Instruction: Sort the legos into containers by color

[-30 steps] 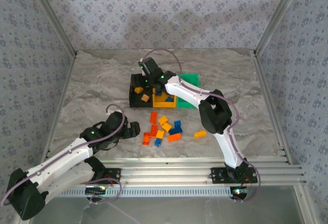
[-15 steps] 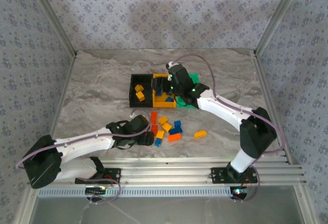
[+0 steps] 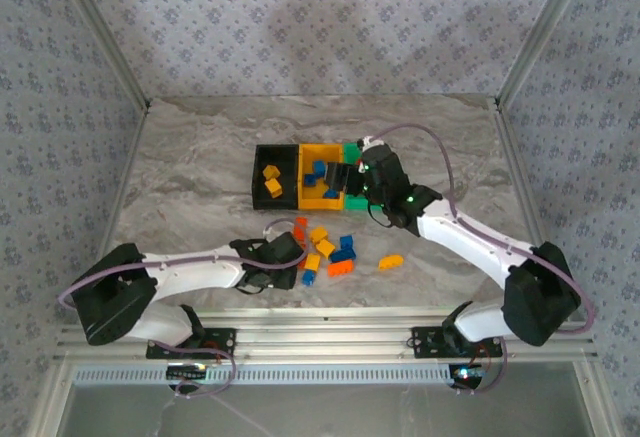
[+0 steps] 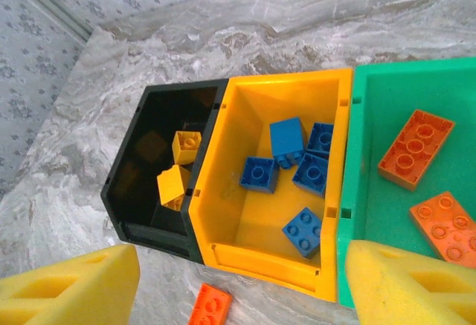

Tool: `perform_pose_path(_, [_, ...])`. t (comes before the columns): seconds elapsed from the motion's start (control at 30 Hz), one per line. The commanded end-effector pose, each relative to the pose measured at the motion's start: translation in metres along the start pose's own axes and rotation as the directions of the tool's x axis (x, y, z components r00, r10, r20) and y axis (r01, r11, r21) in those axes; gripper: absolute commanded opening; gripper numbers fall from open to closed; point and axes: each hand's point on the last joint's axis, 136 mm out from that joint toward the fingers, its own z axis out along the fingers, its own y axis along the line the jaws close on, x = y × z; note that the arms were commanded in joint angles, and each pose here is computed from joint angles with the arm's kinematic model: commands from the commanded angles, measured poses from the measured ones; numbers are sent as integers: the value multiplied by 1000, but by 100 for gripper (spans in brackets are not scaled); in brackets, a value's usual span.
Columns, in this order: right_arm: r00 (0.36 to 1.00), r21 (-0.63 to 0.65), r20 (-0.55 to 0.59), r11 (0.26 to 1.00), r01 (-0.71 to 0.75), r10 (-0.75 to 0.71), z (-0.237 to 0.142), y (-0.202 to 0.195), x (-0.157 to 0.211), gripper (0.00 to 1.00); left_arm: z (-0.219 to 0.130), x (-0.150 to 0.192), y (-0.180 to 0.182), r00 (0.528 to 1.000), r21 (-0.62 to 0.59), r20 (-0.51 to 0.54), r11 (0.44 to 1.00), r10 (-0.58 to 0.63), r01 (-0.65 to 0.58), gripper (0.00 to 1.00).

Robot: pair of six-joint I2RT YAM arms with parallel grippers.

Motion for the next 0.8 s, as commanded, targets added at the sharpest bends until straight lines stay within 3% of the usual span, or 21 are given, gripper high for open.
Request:
perform_pose_path(0.0, [999,14,44,1000,-14,13,-11,-5,-5,75,6,-4,-8,1000,12,8,1000,15,-15,51])
perform_pose_path(0.17, [998,34,49,999,-31,29,-18,-15,2,75,4,-2,-7,1000,14,4,1000,10,-10,34])
perform_pose_path(0.4, [994,111,66,990,-90,83,-36,-44,18,75,-34,-22,1,996,13,91,1000,-5,4,28])
perform_pose_path(0.57, [989,207,75,968,-144,131,-55,-80,39,76,-77,-69,-6,979,37,205,999,-1,-7,28])
perform_pose_path(0.77, [981,288,62,938,-193,183,-69,-117,66,76,-101,-156,-54,947,157,320,986,3,-56,28])
